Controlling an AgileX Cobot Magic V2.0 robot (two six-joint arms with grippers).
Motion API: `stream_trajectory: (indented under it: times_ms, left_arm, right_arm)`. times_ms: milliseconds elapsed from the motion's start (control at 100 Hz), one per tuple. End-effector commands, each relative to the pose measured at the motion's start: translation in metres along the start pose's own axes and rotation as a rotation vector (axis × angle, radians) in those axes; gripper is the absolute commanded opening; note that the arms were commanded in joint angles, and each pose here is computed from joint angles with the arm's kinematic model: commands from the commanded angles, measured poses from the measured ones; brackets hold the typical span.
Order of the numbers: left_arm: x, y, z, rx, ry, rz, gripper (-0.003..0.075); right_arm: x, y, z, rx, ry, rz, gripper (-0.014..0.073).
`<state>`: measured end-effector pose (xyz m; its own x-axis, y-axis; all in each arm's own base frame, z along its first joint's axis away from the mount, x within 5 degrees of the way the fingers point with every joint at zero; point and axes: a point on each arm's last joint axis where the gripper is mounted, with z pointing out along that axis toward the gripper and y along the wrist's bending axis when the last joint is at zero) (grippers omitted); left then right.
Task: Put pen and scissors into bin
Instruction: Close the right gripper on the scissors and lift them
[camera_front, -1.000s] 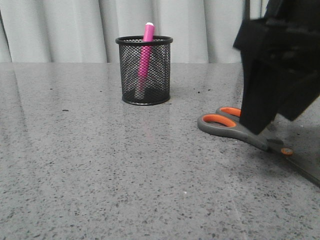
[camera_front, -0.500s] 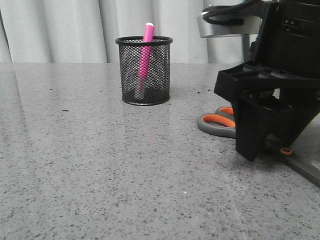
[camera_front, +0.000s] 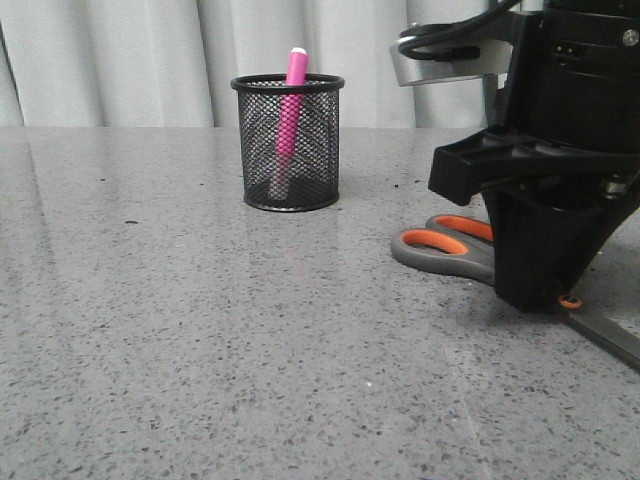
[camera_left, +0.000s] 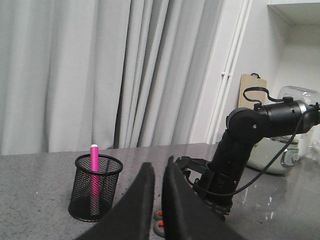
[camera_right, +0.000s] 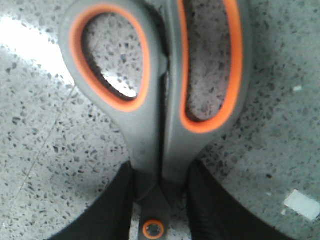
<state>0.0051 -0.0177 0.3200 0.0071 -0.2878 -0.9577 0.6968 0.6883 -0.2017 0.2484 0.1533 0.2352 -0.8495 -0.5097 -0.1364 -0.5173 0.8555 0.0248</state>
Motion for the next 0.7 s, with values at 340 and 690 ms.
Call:
stream_trajectory:
  times_ms: [340,690]
  left_arm:
    - [-0.012,-0.002,0.001,0.009,-0.066,-0.053,0.0008]
    - [-0.013,-0.001,0.001,0.007,-0.073,-0.049,0.0008]
  right_arm:
    - [-0.031,0.006,-0.081,-0.025,-0.337,-0.009,-0.0062]
    - [-0.084,0.027,-0.211,-0.077,-1.217,-0.044,-0.0065]
